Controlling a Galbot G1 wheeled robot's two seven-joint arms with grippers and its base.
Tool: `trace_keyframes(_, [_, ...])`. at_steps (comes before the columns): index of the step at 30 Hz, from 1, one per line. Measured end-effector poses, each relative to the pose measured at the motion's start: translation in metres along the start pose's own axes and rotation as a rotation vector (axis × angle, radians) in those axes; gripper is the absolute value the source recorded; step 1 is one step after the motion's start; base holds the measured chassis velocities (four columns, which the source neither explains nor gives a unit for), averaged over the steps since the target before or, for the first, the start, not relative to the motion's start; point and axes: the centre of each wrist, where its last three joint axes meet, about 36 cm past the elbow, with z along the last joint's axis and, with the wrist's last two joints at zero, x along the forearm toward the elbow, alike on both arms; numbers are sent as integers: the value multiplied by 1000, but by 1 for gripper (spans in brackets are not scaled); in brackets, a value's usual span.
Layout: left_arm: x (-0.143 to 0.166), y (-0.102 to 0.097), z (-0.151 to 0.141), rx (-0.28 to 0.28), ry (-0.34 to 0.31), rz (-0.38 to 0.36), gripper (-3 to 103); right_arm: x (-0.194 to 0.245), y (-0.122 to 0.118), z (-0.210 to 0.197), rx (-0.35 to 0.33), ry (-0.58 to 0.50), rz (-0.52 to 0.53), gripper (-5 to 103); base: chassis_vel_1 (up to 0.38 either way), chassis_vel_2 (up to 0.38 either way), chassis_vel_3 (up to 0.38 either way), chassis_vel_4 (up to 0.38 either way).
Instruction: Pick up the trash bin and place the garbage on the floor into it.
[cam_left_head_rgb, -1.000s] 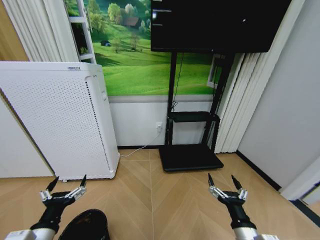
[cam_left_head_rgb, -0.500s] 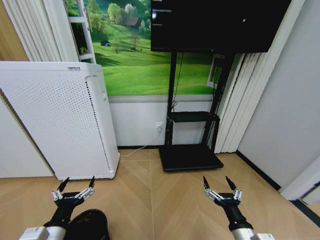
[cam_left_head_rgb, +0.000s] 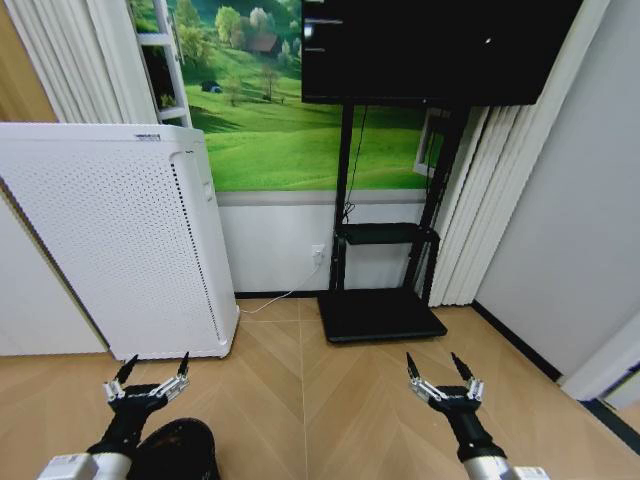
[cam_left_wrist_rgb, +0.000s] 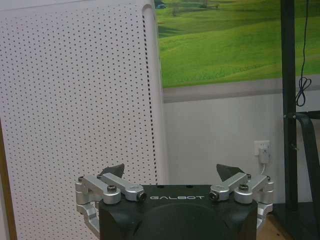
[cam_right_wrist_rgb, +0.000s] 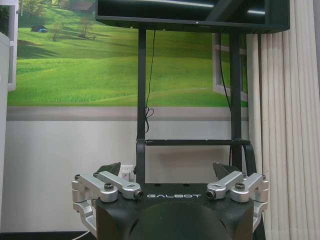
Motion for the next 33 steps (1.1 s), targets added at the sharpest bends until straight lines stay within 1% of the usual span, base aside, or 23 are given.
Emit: trace_keyframes(33, [0, 0, 0, 0, -1, 0, 100, 0, 0, 0, 0, -1, 1, 100, 0, 0, 0, 0])
